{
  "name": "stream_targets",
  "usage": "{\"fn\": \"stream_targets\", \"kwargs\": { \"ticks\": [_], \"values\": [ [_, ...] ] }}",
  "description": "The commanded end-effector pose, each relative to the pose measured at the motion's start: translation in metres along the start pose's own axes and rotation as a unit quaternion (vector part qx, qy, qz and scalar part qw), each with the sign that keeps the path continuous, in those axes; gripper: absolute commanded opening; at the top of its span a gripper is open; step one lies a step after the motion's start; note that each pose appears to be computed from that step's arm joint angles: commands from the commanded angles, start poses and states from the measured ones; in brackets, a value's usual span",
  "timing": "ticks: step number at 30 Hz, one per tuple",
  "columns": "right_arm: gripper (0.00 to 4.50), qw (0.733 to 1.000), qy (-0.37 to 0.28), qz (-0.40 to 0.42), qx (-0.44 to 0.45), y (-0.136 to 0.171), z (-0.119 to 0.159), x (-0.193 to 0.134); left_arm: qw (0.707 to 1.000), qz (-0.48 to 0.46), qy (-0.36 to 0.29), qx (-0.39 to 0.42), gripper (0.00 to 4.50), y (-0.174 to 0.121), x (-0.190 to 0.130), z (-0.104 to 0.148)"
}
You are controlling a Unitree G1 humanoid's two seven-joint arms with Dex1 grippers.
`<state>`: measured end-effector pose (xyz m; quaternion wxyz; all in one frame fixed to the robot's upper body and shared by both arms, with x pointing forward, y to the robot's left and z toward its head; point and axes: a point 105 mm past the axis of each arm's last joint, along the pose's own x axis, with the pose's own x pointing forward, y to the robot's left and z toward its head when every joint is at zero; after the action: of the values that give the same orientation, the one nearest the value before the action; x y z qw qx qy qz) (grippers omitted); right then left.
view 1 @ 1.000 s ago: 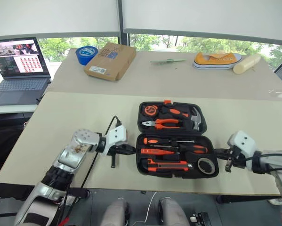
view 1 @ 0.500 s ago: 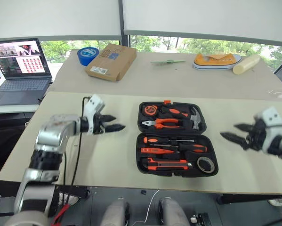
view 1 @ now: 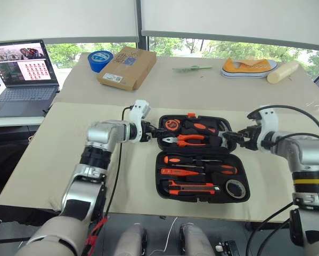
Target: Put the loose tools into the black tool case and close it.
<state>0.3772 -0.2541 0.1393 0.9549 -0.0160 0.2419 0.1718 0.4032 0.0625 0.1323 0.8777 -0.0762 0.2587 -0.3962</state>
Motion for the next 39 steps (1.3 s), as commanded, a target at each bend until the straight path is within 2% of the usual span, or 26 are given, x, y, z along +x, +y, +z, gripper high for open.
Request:
{"fn": "stream_targets", "kwargs": {
  "ticks": [1, 6, 8, 12, 16, 23, 27, 29, 32, 39],
  "values": [
    [2.42, 1.000, -0.020, -0.004, -0.003, -0.001, 0.009, -0.001, 1.000, -0.009, -0.017, 0.020, 2.25, -0.006, -0.002, 0.012],
    [0.63, 1.000, -0.025, -0.001, 0.004, 0.003, 0.008, 0.002, 1.000, -0.021, 0.000, 0.019, 0.35, -0.009, -0.004, 0.002],
    [0.03, 1.000, -0.026, 0.000, 0.005, 0.004, 0.008, 0.002, 0.999, -0.031, 0.000, 0.011, 0.00, -0.012, -0.005, 0.002],
    [0.03, 0.999, -0.036, 0.005, 0.008, 0.006, 0.011, 0.001, 0.999, -0.041, 0.001, 0.016, 0.00, -0.017, -0.005, 0.001],
    [0.03, 0.998, -0.064, 0.021, 0.006, 0.013, 0.028, 0.001, 0.997, -0.067, -0.011, 0.037, 0.00, -0.029, -0.005, 0.008],
    [0.03, 0.988, -0.146, 0.019, -0.038, 0.024, 0.075, 0.002, 0.985, -0.050, -0.101, 0.127, 0.00, -0.033, -0.002, 0.053],
    [0.03, 0.974, -0.212, -0.001, -0.077, 0.026, 0.106, -0.001, 0.968, -0.053, -0.173, 0.176, 0.00, -0.044, -0.006, 0.091],
    [0.03, 0.968, -0.231, -0.004, -0.098, 0.028, 0.114, -0.003, 0.961, -0.061, -0.188, 0.192, 0.00, -0.049, -0.008, 0.098],
    [0.03, 0.960, -0.247, 0.000, -0.132, 0.033, 0.112, -0.007, 0.952, -0.076, -0.188, 0.229, 0.00, -0.052, -0.011, 0.090],
    [0.03, 0.946, -0.261, 0.013, -0.191, 0.041, 0.082, -0.022, 0.936, -0.097, -0.170, 0.292, 0.00, -0.051, -0.027, 0.042]
  ]
}}
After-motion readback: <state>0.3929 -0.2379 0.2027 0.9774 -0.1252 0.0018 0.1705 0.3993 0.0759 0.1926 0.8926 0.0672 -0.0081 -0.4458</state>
